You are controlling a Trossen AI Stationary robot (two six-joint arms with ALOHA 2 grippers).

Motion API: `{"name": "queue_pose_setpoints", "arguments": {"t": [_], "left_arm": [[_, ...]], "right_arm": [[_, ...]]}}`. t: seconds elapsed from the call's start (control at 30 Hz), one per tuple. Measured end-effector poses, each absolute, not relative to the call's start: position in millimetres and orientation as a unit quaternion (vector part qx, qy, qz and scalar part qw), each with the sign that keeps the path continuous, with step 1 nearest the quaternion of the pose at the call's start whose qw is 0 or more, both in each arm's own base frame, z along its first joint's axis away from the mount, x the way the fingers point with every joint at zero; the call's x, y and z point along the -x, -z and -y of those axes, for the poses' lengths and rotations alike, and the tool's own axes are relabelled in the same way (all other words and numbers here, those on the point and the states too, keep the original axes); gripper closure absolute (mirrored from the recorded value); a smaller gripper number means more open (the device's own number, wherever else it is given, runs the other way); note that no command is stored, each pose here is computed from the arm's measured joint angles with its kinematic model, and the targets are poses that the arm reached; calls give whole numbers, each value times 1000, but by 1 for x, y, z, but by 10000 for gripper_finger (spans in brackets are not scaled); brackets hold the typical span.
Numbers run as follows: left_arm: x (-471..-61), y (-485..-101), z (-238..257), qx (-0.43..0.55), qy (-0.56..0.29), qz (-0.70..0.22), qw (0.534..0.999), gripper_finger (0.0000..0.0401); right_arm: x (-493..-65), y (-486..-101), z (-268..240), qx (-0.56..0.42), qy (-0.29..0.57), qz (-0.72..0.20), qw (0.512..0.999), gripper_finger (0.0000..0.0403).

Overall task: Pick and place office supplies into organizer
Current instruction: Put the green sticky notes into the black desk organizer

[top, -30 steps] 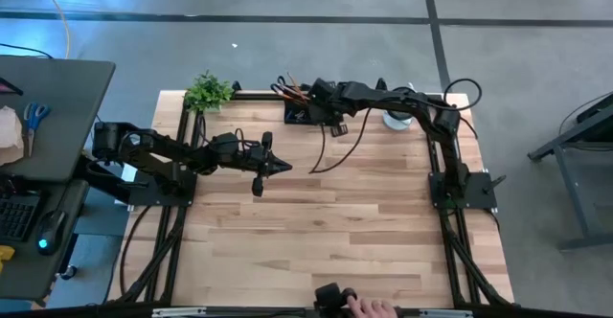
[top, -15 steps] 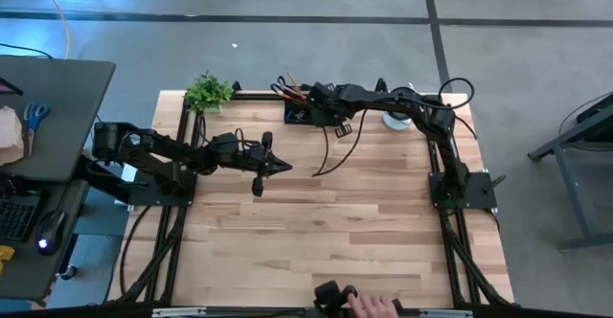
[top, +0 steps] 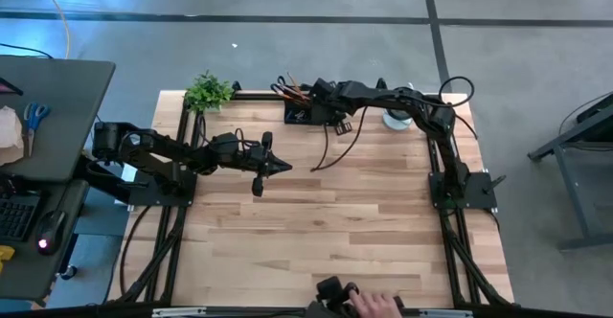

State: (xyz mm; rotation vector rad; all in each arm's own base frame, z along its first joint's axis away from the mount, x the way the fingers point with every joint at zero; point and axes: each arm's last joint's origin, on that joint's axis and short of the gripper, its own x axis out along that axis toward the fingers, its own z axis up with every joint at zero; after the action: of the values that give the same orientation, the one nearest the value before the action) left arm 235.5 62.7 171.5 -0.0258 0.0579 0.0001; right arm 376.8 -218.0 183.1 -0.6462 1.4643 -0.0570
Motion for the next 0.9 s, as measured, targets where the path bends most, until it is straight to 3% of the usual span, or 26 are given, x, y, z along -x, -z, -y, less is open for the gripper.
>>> {"name": "queue_pose_setpoints", "arguments": {"t": [0.17,0.53,0.8,0.9], "left_arm": [[-235,-171,-63,13,0,-29,999,400],[-235,-171,-63,13,0,-29,999,400],[-235,-171,-63,12,0,-29,1000,400],[-235,-171,-63,12,0,-29,1000,400]], "right_arm": [[-380,-180,218,289,20,-644,708,336],[-384,-161,223,294,40,-664,687,338],[-386,-164,220,297,56,-672,676,392],[-386,-164,215,287,67,-680,671,395]]}}
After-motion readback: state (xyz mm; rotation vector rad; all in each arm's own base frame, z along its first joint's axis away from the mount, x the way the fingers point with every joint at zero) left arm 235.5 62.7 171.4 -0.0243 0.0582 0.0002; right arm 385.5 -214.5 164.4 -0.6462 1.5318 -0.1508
